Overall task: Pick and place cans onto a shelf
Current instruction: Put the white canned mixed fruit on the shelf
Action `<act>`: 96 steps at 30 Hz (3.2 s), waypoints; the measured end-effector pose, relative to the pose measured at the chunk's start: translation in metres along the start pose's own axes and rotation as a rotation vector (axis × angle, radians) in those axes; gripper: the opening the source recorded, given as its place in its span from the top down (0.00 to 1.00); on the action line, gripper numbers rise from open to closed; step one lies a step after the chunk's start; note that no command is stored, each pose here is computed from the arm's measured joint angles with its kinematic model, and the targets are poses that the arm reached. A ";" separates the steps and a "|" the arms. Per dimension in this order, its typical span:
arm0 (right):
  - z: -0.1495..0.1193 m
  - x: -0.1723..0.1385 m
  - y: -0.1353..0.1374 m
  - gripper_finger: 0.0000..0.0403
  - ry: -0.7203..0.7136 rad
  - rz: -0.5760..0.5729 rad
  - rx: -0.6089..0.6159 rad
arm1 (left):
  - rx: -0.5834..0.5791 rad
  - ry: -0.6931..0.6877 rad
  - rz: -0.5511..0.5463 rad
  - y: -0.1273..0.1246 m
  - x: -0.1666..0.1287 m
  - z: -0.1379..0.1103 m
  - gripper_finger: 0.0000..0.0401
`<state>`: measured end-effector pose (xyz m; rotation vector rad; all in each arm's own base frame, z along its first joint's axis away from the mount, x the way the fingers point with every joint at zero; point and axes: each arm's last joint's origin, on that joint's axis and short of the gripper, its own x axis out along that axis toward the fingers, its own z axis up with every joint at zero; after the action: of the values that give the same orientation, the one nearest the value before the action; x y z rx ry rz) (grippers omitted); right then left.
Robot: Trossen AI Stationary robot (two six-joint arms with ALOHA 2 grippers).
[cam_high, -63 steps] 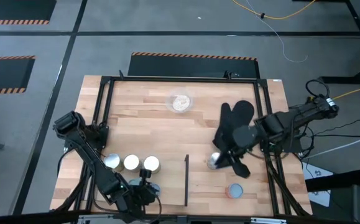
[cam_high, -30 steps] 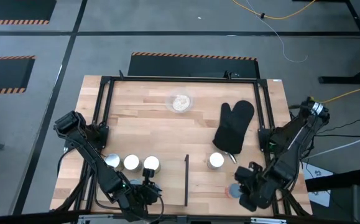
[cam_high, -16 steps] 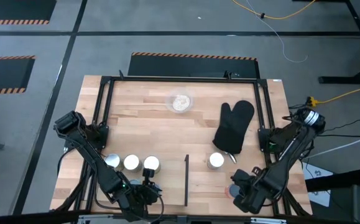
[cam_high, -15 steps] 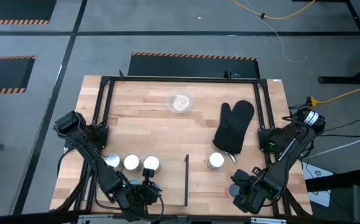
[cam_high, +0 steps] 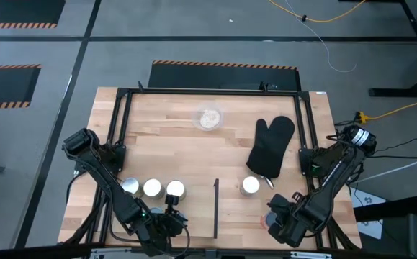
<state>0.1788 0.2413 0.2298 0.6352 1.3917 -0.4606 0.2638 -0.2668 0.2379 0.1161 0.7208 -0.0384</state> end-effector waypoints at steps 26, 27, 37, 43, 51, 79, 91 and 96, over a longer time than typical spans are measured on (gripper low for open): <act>-0.001 0.025 -0.010 0.82 -0.003 0.002 -0.002 | 0.000 0.000 0.000 0.000 0.000 0.000 0.84; -0.001 0.025 -0.010 0.82 -0.002 0.001 -0.003 | 0.000 0.000 0.000 0.000 0.000 0.000 0.84; 0.001 0.025 -0.010 0.97 -0.030 0.001 -0.115 | -0.006 -0.007 -0.004 -0.001 0.000 0.001 0.84; 0.005 0.022 -0.007 0.98 -0.031 0.000 -0.206 | -0.010 -0.013 -0.008 -0.001 0.000 0.001 0.84; 0.027 -0.018 0.017 0.97 -0.038 0.096 -0.420 | -0.002 -0.059 -0.058 -0.005 0.000 0.007 0.84; 0.201 -0.172 0.008 0.97 -0.534 0.339 -1.008 | 0.188 -0.499 -0.049 0.065 -0.068 0.087 0.84; 0.311 -0.150 -0.062 0.97 -0.526 0.291 -1.012 | 0.109 -0.554 -0.006 0.177 -0.074 0.116 0.84; 0.349 -0.118 -0.081 0.97 -0.456 0.233 -0.959 | 0.117 -0.434 -0.025 0.199 -0.061 0.108 0.84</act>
<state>0.3737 -0.0566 0.3552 -0.1040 0.9270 0.2576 0.3043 -0.0821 0.3771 0.2032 0.2862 -0.1258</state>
